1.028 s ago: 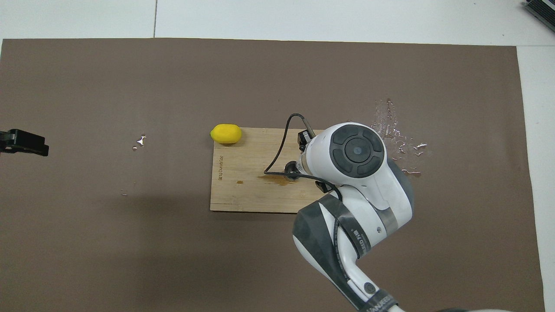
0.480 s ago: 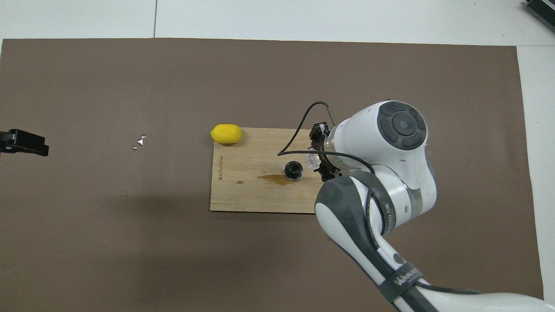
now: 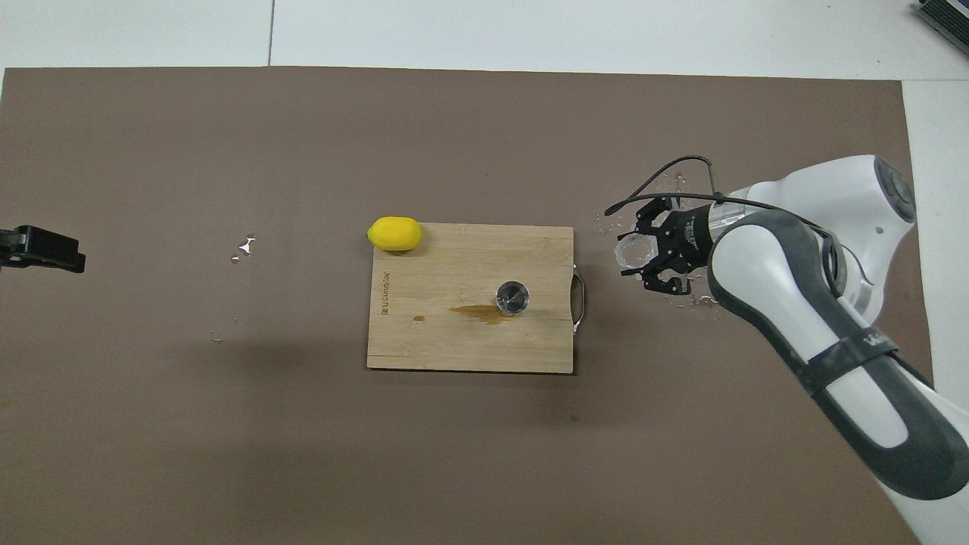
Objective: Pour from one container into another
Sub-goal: 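Turn the glass upright and carry it back with the right gripper, then lower the clear glass onto the table and open the right gripper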
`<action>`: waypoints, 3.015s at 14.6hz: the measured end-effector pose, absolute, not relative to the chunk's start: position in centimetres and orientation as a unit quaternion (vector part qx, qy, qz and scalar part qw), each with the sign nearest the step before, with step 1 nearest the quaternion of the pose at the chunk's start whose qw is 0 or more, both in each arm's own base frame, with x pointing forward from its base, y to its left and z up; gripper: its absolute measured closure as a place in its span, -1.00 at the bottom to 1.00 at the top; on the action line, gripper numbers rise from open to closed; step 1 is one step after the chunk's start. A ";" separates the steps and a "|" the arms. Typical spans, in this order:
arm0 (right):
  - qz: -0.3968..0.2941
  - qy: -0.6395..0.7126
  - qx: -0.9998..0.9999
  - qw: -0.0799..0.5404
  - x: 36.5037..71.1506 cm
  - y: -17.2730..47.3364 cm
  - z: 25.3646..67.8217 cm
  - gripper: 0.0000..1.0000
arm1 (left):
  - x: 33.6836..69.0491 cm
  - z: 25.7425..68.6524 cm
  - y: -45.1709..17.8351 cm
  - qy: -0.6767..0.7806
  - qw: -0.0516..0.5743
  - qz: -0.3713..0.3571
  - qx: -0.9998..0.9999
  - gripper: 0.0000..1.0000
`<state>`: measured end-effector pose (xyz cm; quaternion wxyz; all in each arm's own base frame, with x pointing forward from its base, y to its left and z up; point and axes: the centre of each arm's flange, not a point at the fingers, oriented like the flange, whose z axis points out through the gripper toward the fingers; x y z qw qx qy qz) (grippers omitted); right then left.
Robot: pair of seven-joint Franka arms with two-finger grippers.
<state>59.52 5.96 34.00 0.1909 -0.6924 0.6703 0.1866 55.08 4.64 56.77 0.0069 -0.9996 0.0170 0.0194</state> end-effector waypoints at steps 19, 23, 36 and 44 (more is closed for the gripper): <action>0.189 0.658 -0.688 0.242 58.6 -4.9 30.8 -1.00 | 55.1 56.8 4.6 0.017 0.007 0.019 -1.000 -1.00; 0.151 0.611 -0.744 0.225 57.7 -3.9 36.2 -1.00 | 55.1 56.8 4.6 0.017 0.007 0.019 -1.000 -1.00; 0.008 0.109 -0.994 0.033 54.4 6.5 52.9 -1.00 | 55.1 56.7 4.6 0.017 0.007 0.020 -1.000 -1.00; -0.025 0.051 -0.998 -0.022 54.6 5.4 61.5 -1.00 | 55.1 56.7 4.6 0.017 0.007 0.020 -1.000 -1.00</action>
